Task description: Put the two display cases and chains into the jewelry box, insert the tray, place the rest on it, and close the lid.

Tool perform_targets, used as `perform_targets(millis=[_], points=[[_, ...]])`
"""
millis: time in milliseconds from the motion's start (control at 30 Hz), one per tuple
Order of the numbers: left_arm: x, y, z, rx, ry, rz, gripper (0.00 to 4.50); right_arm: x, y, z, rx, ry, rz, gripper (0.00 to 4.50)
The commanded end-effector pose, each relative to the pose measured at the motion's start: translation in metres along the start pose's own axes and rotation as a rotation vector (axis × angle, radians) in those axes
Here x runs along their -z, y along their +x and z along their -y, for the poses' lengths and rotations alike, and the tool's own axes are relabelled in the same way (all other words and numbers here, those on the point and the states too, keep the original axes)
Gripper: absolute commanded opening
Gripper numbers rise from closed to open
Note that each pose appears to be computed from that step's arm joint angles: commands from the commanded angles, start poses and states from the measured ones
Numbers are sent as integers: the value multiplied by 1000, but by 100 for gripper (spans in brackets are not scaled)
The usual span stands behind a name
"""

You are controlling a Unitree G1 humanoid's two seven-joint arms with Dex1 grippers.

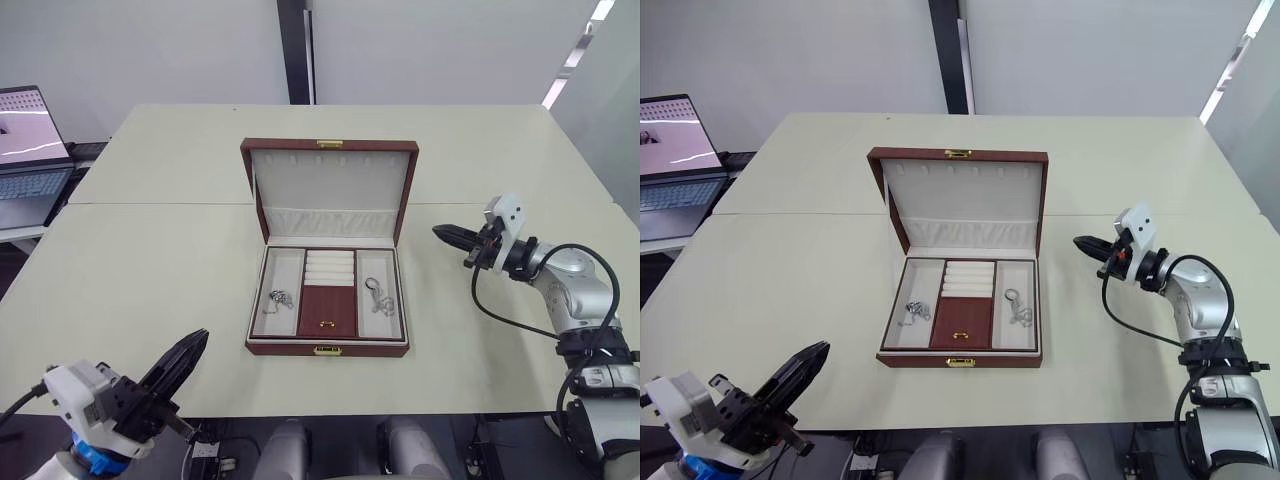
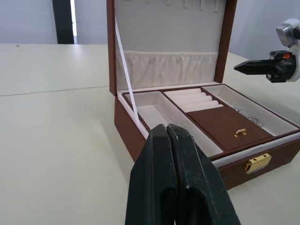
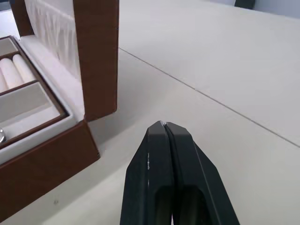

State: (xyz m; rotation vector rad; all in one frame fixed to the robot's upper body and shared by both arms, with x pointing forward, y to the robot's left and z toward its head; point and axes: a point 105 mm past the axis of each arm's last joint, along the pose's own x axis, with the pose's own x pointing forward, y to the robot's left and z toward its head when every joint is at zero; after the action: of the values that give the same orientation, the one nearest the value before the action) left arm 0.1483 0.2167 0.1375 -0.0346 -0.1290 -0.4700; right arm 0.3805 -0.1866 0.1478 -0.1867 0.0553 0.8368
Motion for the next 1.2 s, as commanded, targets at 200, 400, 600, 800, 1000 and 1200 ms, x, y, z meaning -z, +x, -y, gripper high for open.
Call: perform_targets(millis=[200, 400, 600, 800, 1000, 1200], points=[[-16, -10, 21, -4, 75, 70, 0, -31, 21, 30, 75, -123, 62, 1], [-20, -9, 27, -35, 80, 109, 0, -44, 36, 30, 48, -135, 97, 1], [-20, -5, 27, -47, 85, 128, 0, -55, 52, 26, 56, -141, 150, 1], [-21, 0, 32, -33, 81, 135, 0, -74, 63, 23, 66, -125, 232, 1], [-21, 1, 32, -36, 87, 133, 0, -88, 73, 2, -56, -98, 301, 1], [-20, 3, 33, -37, 89, 134, 0, -97, 75, -21, -195, -80, 338, 1]])
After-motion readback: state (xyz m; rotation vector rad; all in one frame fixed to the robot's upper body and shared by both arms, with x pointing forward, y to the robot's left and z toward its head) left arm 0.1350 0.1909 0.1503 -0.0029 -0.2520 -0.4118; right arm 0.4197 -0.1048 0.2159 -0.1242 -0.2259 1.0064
